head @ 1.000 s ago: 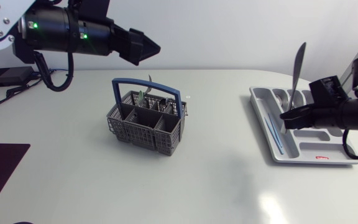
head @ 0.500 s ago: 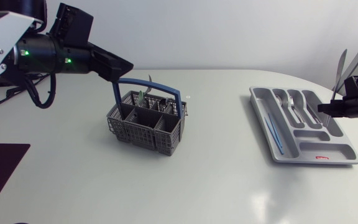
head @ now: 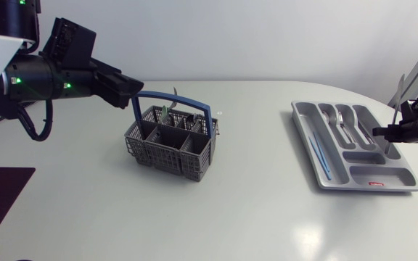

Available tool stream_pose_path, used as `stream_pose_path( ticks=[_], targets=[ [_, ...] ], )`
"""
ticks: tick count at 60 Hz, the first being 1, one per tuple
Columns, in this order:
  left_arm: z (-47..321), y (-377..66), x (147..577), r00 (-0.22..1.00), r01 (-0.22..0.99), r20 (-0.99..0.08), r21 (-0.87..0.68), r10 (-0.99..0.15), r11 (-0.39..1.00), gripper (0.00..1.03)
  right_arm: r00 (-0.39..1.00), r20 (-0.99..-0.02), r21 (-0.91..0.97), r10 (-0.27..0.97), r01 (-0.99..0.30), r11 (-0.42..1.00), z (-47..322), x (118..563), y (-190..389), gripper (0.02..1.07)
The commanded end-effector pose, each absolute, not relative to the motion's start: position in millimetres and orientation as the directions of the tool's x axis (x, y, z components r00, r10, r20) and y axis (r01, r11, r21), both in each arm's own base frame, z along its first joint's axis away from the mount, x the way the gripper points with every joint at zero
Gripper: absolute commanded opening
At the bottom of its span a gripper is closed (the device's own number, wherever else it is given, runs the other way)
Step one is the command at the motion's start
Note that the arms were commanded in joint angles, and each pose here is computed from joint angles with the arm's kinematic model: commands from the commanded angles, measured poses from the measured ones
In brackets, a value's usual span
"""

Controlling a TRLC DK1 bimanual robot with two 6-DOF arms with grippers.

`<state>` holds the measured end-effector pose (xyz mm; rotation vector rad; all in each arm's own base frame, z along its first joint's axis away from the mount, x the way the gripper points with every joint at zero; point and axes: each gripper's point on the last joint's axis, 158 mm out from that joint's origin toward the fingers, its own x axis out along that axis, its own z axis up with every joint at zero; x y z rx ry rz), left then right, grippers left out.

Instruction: Unload the cutlery basket into the drawer organizer.

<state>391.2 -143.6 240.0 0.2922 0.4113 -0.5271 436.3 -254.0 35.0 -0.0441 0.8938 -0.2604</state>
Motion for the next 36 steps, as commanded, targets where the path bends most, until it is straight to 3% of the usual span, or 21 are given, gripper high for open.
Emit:
stream_pose_path(
  ticks=[1,25,36],
  targets=[
    [231.9,-133.5,388.6,0.796,0.527,-0.452,0.193,-0.402,0.828,0.80,0.597,-0.754,-0.176,-0.273,0.217,0.960,30.9,445.9,-265.3,0.08],
    [209.8,-104.5,389.4,0.813,0.474,-0.470,0.194,-0.343,0.859,0.81,0.534,-0.791,-0.205,-0.298,0.228,0.952,-11.4,467.5,-271.5,0.11],
    [202.3,-86.8,387.0,0.822,0.447,-0.479,0.205,-0.309,0.871,0.81,0.526,-0.787,-0.222,-0.321,0.242,0.944,-10.8,472.8,-273.6,0.43]
  ],
)
